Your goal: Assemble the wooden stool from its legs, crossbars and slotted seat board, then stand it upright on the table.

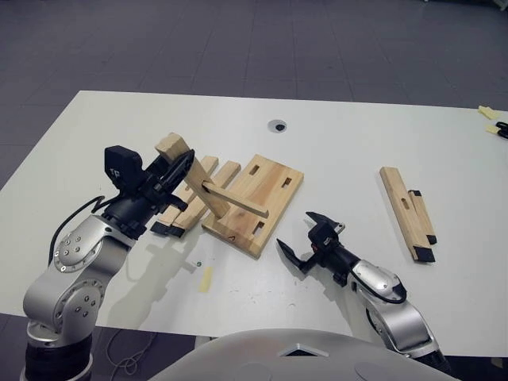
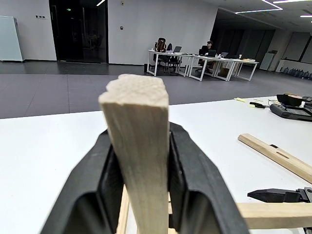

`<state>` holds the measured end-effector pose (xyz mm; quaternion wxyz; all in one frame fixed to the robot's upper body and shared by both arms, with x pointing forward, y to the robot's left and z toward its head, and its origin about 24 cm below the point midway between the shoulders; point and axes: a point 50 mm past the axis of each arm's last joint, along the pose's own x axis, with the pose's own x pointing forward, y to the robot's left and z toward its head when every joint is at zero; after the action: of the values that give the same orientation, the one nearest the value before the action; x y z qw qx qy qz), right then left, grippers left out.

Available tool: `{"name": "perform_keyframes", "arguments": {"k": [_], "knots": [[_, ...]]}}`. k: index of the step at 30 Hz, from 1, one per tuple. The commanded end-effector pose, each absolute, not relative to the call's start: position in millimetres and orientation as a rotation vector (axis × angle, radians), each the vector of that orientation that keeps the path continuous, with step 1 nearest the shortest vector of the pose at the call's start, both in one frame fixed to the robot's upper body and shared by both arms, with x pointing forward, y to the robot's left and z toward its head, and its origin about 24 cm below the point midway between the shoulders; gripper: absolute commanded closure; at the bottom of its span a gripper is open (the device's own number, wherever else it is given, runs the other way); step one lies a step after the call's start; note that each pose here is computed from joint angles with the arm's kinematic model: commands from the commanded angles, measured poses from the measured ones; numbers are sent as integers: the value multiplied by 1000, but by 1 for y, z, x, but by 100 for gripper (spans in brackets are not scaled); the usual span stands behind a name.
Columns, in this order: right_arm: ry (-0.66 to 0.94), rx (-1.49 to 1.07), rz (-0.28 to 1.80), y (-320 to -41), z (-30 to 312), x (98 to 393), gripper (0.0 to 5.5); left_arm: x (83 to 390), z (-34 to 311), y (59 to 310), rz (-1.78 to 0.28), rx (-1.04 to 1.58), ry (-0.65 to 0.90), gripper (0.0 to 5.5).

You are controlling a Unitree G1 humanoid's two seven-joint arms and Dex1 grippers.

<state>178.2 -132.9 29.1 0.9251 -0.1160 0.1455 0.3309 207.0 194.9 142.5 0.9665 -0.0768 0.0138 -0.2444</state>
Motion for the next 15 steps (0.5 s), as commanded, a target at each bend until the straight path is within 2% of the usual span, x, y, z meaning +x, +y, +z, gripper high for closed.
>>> {"name": "perform_keyframes", "arguments": {"k": [1, 7, 8, 11, 15], "knots": [[288, -271, 678, -138, 34, 189, 10, 212, 116, 196, -478, -180, 196, 446], [283, -279, 688, -138, 33, 192, 10, 217, 118, 191, -475, -184, 180, 446], [284, -278, 689, -138, 32, 192, 10, 218, 119, 191, -475, -195, 175, 410], [292, -275, 690, -137, 30, 190, 10, 221, 131, 190, -506, -299, 138, 368], [294, -254, 691, -134, 28, 189, 10, 236, 185, 190, -588, -558, -41, 298]]}}
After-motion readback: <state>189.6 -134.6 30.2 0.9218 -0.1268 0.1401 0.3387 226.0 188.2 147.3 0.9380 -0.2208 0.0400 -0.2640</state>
